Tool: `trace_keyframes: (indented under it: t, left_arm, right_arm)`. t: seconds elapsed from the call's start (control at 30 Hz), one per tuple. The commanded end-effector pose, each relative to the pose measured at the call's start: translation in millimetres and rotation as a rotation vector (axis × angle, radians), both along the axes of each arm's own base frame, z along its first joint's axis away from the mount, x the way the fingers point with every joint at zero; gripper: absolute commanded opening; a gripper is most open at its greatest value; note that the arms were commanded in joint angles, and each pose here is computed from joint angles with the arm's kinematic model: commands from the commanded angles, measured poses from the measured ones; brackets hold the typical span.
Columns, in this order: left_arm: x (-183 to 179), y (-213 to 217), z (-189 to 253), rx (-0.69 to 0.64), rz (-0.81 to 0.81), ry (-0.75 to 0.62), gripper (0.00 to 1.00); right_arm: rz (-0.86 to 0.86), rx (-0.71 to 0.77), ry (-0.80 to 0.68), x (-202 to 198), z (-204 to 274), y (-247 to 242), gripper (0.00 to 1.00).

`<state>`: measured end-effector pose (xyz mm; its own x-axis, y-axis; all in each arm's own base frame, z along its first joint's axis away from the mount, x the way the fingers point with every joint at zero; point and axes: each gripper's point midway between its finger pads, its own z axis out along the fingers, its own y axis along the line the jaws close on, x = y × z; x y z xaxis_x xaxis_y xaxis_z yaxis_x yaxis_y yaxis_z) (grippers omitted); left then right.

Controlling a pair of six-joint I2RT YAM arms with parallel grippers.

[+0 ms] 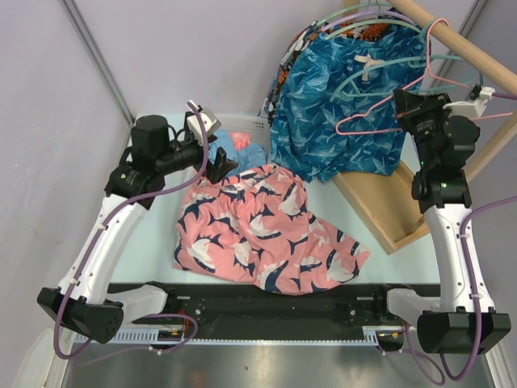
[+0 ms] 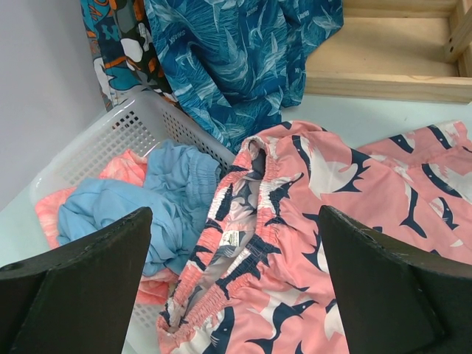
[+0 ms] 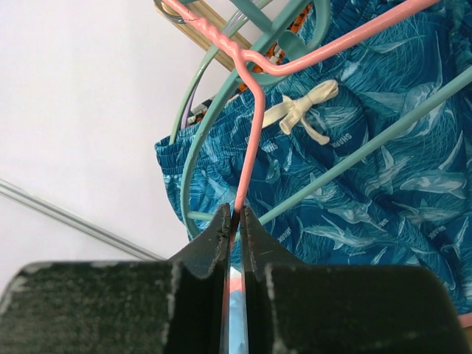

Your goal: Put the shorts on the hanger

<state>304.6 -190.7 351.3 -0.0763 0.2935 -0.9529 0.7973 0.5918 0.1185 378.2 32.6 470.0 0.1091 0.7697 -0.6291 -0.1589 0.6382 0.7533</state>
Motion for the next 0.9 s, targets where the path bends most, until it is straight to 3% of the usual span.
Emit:
trace_keyframes:
  t: [0.0,0.87]
  left_arm:
    - [-3,-5,22,-0.017,-0.034,-0.053,0.98]
    - [4,-6,17,0.01,-0.034,-0.032,0.99]
  right_arm:
    - [0.023,-0.026,-0.103,-10,25,4,0.0]
    - [0.101,-0.073,-0.302,1,49,27,0.0]
